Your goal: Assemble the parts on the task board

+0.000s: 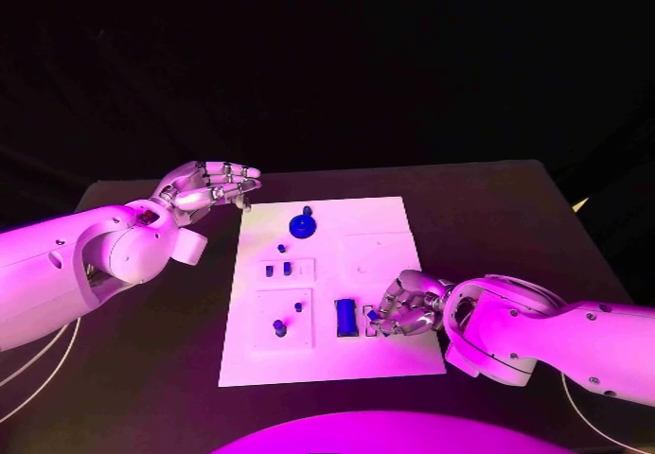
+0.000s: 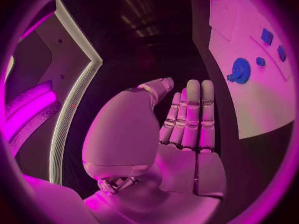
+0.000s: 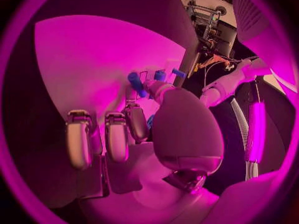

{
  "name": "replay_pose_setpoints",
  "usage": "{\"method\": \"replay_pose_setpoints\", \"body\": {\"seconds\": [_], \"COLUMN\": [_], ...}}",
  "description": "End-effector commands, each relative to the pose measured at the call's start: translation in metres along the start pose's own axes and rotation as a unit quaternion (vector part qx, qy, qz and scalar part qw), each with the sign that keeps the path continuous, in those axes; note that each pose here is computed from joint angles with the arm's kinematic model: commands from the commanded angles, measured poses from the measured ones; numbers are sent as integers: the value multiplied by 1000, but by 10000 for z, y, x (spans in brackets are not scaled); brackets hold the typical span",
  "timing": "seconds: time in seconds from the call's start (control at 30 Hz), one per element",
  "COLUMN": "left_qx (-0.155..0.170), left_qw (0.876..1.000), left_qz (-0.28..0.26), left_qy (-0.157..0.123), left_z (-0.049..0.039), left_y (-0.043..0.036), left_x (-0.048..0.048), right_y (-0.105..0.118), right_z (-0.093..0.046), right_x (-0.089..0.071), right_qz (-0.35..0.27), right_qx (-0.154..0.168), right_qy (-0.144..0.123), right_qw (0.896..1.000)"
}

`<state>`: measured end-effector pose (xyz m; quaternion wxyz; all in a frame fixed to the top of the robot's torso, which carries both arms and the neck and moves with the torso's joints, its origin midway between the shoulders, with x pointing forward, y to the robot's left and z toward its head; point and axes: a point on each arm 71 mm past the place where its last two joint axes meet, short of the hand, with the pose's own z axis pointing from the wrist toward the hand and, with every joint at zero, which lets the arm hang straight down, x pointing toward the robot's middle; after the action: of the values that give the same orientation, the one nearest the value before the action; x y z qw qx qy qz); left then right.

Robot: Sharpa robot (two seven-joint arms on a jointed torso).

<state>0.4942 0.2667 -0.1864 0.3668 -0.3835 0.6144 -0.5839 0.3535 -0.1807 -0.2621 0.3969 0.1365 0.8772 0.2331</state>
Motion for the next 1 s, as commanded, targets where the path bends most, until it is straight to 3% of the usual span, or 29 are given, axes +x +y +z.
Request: {"method": "replay_pose_setpoints", "body": {"seconds": [0.03,1.0], "left_qx": [3,-2], "left_qw": [1000,1000], "left_qz": [-4,-3], "left_qy": [11,11], "left_z": [8,-3], "left_y": [-9,-4], "left_x": [33,20], "right_y": [14,68], "right_z": [5,62], "right_x": [7,25], "right_qz": [5,2], "right_qx": [-1,-9], "right_qy": [-2,-3], "right_qw": [1000,1000]}}
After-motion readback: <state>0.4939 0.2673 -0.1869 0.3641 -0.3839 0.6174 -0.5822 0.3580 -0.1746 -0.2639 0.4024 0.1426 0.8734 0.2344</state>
